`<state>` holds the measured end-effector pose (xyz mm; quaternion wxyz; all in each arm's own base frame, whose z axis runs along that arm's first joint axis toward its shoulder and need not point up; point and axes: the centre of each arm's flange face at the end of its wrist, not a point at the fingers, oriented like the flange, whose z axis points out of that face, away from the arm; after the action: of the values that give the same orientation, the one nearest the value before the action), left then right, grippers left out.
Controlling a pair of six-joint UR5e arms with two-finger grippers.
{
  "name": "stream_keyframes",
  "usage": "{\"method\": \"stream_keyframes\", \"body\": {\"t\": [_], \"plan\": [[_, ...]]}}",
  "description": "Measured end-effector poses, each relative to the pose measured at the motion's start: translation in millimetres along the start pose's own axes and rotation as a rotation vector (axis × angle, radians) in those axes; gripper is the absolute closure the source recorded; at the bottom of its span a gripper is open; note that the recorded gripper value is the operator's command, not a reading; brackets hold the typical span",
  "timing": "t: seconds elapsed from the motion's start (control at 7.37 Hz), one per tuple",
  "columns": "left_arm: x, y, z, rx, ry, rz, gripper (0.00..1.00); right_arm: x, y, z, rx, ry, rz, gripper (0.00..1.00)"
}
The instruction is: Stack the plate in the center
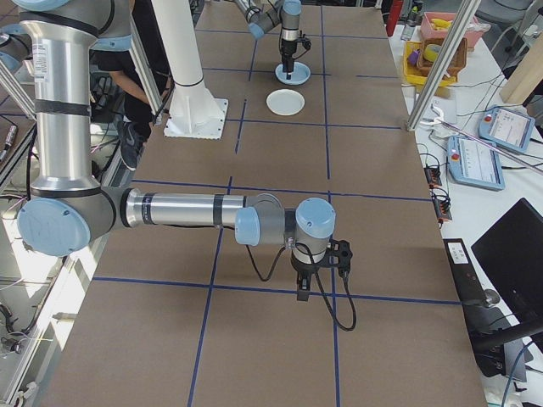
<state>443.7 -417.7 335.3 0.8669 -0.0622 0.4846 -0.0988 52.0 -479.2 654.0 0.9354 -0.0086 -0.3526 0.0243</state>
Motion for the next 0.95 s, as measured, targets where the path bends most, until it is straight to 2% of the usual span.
{"method": "stream_keyframes", "body": {"t": [0.14,0.68,0.95], "plan": [[5.4,-1.1,9.6,0.0,-0.01,-0.001,0.21,0.0,0.0,0.0,0.0,0.0,0.0,0.0],[11.5,2.4,43.5,-0.009,-0.048,-0.014,0.33,0.1,0.0,0.0,0.0,0.001,0.0,0.0],[13.0,4.6,49.1,-0.009,-0.053,-0.015,0.44,0.0,0.0,0.0,0.0,0.0,0.0,0.0]]}}
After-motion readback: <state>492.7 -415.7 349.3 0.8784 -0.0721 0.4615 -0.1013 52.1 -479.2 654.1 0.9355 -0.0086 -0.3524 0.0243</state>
